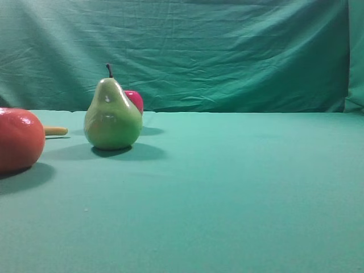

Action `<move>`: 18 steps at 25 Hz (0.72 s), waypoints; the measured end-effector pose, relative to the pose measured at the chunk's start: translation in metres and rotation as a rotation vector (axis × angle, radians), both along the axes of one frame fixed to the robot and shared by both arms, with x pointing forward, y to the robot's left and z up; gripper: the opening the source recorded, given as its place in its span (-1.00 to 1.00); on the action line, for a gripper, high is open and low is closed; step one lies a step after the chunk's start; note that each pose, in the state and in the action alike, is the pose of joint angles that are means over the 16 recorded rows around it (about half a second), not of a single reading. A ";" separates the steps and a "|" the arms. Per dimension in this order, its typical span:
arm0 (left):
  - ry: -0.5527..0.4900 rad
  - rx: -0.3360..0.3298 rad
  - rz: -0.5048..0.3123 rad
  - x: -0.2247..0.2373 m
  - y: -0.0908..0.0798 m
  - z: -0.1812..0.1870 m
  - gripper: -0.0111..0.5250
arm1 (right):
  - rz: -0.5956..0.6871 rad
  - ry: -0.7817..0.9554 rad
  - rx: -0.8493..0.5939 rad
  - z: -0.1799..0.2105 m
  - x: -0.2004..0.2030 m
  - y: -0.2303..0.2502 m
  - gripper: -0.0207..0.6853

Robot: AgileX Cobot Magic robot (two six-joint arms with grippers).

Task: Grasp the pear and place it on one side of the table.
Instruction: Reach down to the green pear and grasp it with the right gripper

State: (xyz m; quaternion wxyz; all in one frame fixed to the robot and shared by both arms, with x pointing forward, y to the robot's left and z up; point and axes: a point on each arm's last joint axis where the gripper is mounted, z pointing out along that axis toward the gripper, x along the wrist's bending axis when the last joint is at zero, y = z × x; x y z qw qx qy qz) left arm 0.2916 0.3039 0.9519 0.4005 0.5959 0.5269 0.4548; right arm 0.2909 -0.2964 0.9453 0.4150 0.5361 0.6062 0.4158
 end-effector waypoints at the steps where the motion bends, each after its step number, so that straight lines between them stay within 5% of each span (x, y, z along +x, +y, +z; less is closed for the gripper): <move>1: 0.000 0.000 0.000 0.000 0.000 0.000 -0.96 | 0.000 0.000 0.000 0.000 0.000 0.000 -0.94; 18: 0.000 0.000 0.000 0.000 0.000 0.000 -0.96 | 0.000 -0.001 -0.001 0.000 0.000 0.000 -0.94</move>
